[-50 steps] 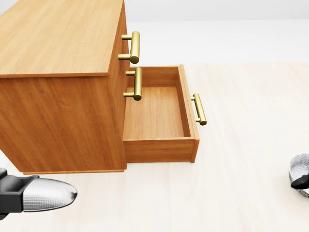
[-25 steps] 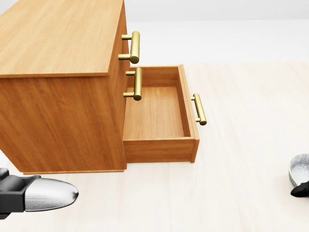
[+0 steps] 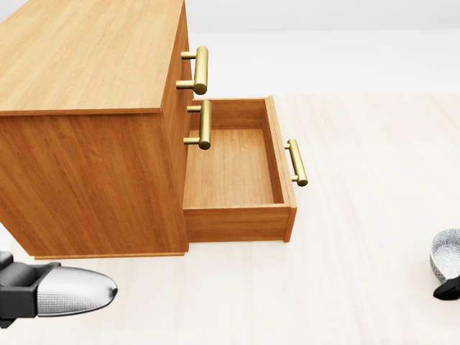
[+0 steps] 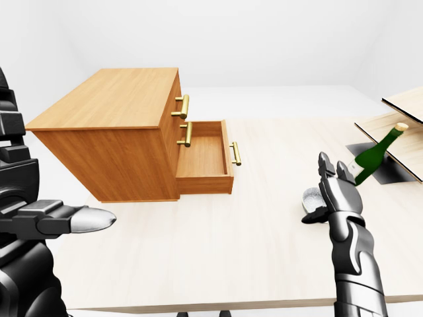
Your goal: Put the bowl on top of the cabinet.
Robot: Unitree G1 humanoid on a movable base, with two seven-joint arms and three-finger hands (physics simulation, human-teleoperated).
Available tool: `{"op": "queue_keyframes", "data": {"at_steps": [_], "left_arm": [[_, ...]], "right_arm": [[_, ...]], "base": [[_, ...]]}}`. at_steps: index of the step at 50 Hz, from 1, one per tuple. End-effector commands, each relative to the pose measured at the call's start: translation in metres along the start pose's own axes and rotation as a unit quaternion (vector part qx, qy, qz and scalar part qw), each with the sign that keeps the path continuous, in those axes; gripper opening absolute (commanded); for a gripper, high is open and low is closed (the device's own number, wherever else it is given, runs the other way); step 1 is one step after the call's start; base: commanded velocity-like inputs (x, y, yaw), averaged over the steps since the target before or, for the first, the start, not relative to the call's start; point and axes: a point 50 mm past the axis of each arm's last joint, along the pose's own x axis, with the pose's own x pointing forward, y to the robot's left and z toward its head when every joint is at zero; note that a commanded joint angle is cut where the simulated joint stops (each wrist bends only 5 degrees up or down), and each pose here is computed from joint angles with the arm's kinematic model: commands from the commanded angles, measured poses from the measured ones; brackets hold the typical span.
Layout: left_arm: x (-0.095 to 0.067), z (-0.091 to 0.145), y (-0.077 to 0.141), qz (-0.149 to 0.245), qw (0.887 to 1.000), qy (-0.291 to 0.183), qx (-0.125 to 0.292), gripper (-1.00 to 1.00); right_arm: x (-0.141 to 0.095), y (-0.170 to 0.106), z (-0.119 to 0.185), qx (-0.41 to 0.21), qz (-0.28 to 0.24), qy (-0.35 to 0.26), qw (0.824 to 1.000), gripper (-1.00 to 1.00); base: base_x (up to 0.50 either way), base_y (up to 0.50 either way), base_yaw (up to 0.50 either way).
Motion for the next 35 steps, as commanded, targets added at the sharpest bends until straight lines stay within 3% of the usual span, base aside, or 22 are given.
{"op": "queue_keyframes", "data": {"at_steps": [1, 35], "left_arm": [[0.0, -0.001, 0.0, -0.001, 1.0, 0.003, 0.0, 1.0], [-0.001, -0.002, -0.001, -0.001, 1.0, 0.006, 0.001, 1.0]], "right_arm": [[0.001, 0.005, -0.005, -0.007, 0.004, 0.01, 1.0, 1.0], [0.003, 0.026, -0.02, -0.033, 0.019, 0.039, 0.998, 1.0]], "base": [[0.0, 0.0, 0.0], [0.0, 0.0, 0.0]]}}
